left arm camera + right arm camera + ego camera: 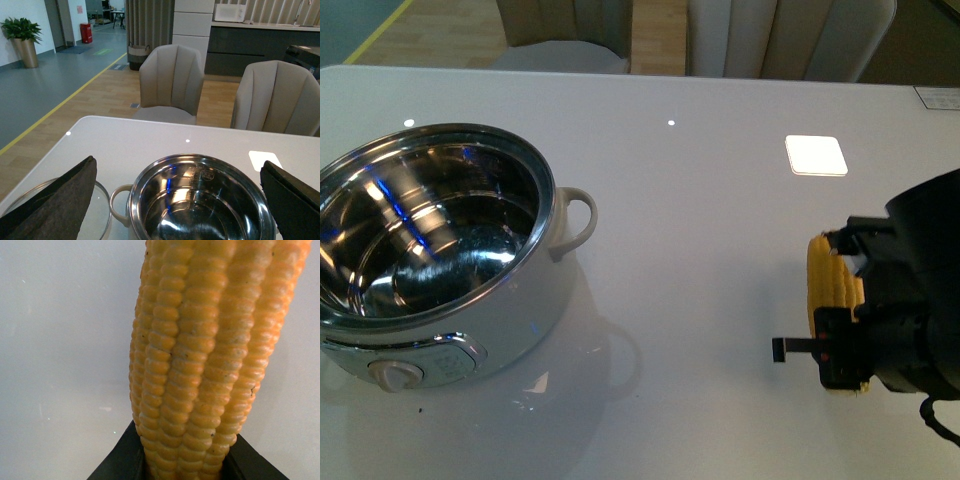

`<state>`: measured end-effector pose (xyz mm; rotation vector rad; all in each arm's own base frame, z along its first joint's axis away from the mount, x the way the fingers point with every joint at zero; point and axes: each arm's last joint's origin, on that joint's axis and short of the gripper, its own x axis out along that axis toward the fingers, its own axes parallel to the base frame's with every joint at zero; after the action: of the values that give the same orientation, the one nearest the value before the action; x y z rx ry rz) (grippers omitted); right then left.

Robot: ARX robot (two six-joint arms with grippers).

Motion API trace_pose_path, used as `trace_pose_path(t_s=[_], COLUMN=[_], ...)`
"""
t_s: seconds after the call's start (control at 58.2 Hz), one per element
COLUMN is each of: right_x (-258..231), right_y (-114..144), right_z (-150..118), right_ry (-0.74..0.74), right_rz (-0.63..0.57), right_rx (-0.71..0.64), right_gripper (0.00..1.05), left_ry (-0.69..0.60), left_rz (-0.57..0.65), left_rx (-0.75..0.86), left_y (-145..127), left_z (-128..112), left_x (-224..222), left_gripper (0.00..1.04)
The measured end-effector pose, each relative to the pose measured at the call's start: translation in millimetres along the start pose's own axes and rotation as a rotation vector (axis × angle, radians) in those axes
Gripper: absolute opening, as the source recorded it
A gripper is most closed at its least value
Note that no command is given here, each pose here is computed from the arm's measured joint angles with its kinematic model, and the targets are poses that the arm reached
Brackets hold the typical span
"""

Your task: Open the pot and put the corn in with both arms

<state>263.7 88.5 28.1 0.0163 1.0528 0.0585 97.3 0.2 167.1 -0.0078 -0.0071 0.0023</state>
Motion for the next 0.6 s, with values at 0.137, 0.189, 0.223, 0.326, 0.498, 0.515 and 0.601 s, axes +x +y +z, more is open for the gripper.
trace_pose_path(t_s=[0.137,0.189,0.223,0.326,0.498,0.515,0.601], right_x=[-21.0,-28.1,-31.8,-40.7,-61.9,-63.1,-70.6], right_y=[6.0,9.9,12.6,22.3,61.5,64.2,83.1], right_z=[13.6,17.8,20.2,31.0,66.3,68.1,79.3], right_ry=[-0.077,-0.095,-0.102,-0.121,-0.183,-0.186,-0.198], right_rz=[0.064,0.091,0.113,0.179,0.366,0.378,0.465], right_rx=[0.007,0.005,0.006,0.015,0.026,0.025,0.034], right_gripper=[0.22,0.22,0.21,0.21,0.20,0.20,0.20], left_ry=[0.000,0.000,0.000,0.000,0.000,0.000,0.000], left_rz=[0.000,0.000,0.000,0.000,0.000,0.000,0.000], left_rx=[0.000,0.000,0.000,0.000,0.000,0.000,0.000], left_y=[0.0,0.0,0.0,0.0,0.0,0.0,0.0], left_z=[0.0,0.0,0.0,0.0,0.0,0.0,0.0], left_x=[0.0,0.0,0.0,0.0,0.0,0.0,0.0], left_gripper=[0.98,0.98,0.98,0.98,0.98,0.98,0.98])
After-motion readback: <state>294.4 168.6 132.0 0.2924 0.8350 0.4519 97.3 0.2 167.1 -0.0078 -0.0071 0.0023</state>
